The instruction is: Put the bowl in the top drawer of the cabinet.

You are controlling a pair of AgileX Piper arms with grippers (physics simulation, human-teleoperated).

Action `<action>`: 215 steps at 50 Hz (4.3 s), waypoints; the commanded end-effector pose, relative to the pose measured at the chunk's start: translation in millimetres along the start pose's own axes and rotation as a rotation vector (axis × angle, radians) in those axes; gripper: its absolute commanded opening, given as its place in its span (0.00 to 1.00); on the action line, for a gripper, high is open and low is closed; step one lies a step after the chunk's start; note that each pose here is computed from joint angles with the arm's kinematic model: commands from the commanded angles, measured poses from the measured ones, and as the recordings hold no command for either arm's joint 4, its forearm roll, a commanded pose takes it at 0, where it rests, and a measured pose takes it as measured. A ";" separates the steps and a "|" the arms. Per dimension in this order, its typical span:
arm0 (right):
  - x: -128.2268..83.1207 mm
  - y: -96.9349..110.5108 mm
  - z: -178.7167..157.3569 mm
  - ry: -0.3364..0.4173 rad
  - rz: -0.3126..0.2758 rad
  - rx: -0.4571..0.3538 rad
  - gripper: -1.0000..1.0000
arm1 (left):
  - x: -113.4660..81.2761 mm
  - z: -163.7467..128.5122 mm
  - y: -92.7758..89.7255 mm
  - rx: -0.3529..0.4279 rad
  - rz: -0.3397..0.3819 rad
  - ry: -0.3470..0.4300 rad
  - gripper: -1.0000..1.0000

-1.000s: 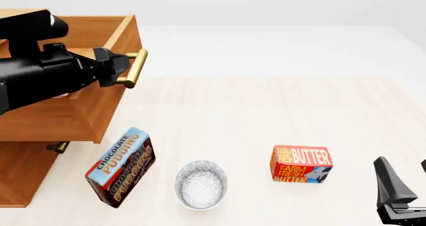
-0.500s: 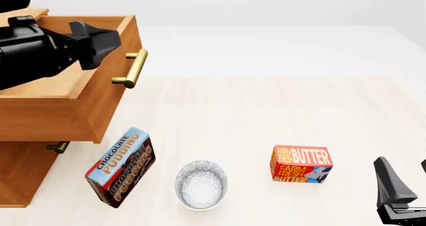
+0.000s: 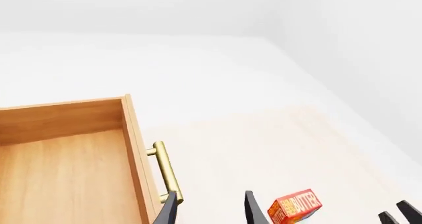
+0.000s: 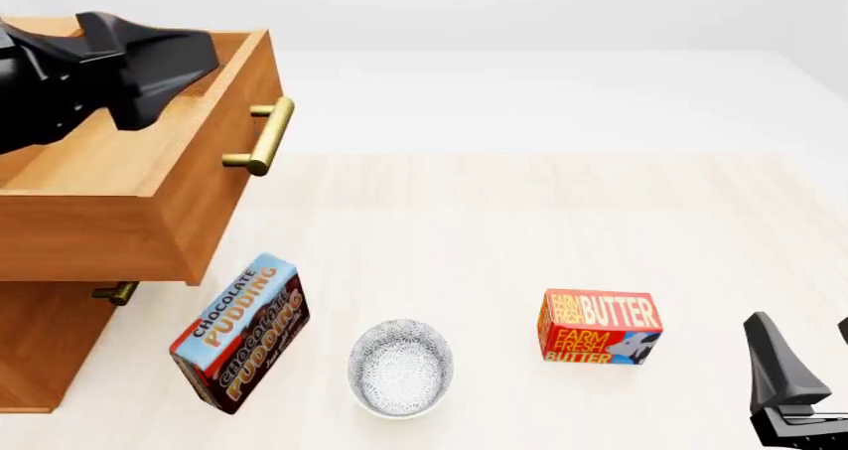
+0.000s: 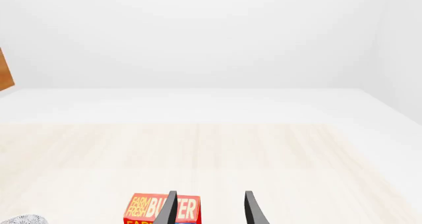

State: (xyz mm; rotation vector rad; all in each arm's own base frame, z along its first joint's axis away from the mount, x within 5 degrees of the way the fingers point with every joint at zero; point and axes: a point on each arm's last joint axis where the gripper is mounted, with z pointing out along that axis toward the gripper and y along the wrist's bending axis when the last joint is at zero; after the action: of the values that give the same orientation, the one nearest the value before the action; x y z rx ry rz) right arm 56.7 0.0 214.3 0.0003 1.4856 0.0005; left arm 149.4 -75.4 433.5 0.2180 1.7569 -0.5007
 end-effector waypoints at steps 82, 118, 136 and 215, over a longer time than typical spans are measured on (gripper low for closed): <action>0.0 0.0 0.0 0.000 0.000 0.000 1.00 | 55.5 -2.1 -33.4 0.245 0.009 0.141 1.00; 0.0 0.0 0.0 0.000 0.000 0.000 1.00 | 84.3 23.9 -50.9 0.303 -0.027 0.230 1.00; 0.0 0.0 0.0 0.000 0.000 0.000 1.00 | 108.6 43.1 -55.9 0.300 -0.059 0.285 1.00; 0.0 0.0 0.0 0.000 0.000 0.000 1.00 | 199.3 103.9 -21.8 0.104 -0.172 0.441 1.00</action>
State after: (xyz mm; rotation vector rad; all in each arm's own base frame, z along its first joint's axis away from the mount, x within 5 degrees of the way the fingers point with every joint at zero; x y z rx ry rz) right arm 56.7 0.0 214.3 0.0004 1.4856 0.0006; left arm 173.6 -166.7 239.3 0.2999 2.1694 -0.7394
